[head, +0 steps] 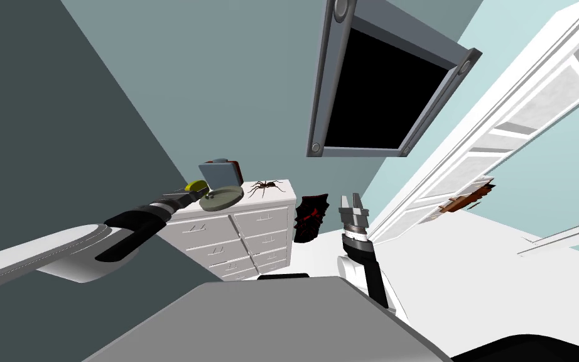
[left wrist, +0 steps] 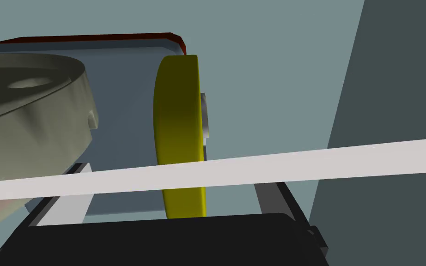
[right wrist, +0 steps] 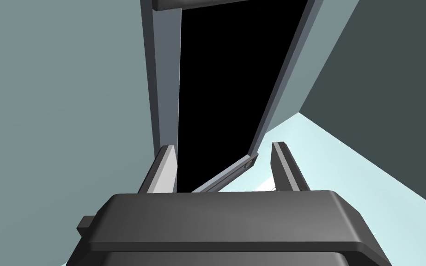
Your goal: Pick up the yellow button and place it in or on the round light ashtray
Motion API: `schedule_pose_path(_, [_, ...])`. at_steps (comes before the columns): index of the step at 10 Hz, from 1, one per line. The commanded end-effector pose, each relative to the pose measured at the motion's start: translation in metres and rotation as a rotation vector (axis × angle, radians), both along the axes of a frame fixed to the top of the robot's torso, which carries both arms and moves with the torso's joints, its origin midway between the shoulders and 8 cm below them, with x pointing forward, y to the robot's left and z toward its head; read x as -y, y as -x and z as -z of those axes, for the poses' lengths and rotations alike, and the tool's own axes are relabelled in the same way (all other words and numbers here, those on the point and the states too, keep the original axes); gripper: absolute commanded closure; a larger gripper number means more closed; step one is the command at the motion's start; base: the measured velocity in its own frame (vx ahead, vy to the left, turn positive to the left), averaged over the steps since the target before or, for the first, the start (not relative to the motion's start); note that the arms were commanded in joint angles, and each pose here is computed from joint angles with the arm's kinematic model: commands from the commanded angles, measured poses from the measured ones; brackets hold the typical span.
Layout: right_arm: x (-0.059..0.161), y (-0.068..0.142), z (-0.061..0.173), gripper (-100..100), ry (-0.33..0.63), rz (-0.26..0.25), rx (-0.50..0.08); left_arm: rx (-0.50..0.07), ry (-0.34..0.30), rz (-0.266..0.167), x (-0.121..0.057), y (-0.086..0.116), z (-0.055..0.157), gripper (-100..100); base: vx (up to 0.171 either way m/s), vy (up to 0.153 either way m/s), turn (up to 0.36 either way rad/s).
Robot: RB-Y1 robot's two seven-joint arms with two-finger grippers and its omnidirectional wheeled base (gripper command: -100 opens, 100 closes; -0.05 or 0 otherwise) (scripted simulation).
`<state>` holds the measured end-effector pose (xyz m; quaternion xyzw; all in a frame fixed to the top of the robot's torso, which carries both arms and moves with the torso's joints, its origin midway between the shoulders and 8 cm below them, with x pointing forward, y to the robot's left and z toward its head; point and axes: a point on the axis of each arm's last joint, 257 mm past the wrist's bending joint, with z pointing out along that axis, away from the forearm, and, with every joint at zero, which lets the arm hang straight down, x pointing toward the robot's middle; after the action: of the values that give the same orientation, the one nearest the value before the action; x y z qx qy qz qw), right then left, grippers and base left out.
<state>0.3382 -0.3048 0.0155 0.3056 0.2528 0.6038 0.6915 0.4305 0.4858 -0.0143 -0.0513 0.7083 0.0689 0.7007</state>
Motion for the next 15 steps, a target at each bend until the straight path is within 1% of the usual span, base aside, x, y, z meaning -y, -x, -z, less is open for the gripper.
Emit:
schedule_pose_path(1, [0.000,0.000,0.000,0,0.000,0.000,0.000,-0.001,0.001,-0.036,-0.015,-0.001,-0.002,-100,0.015,0.026,-0.253])
schedule_pose_path(2, [0.000,0.000,0.000,0,0.000,0.000,0.000,-0.001,0.000,-0.022,-0.010,-0.001,0.000,-100,0.006,0.018,-0.046])
schedule_pose_path(3, [0.000,0.000,0.000,0,0.000,0.000,0.000,0.000,0.000,-0.025,-0.012,-0.001,-0.001,100,0.000,0.000,0.000])
schedule_pose_path(7, [0.000,0.000,0.000,0,0.000,0.000,0.000,0.001,0.000,-0.027,-0.012,-0.001,-0.001,100,0.000,0.001,0.003])
schedule_pose_path(8, [0.000,0.000,0.000,0,0.000,0.000,0.000,0.001,0.000,-0.026,-0.012,-0.001,-0.001,0,0.000,0.000,0.000])
schedule_pose_path(9, [0.000,0.000,0.000,0,0.000,0.000,0.000,0.001,0.000,-0.004,-0.002,0.000,0.000,100,-0.006,-0.007,0.207])
schedule_pose_path(10, [0.000,0.000,0.000,0,0.000,0.000,0.000,0.002,0.000,0.013,0.005,0.001,0.001,100,-0.008,-0.025,0.244])
schedule_pose_path(11, [0.000,0.000,0.000,0,0.000,0.000,0.000,0.006,-0.002,0.004,0.002,-0.001,-0.002,100,-0.003,-0.017,0.048])
schedule_pose_path(12, [0.000,0.000,0.000,0,0.000,0.000,0.000,0.005,-0.002,0.006,0.002,-0.001,-0.002,0,0.000,0.000,0.000])
schedule_pose_path(13, [0.000,0.000,0.000,0,0.000,0.000,0.000,0.028,-0.027,0.004,0.000,-0.004,-0.019,100,-0.024,-0.026,0.060])
schedule_pose_path(15, [0.000,0.000,0.000,0,0.000,0.000,0.000,0.050,-0.049,0.003,-0.001,-0.006,-0.035,100,-0.039,-0.041,0.041])
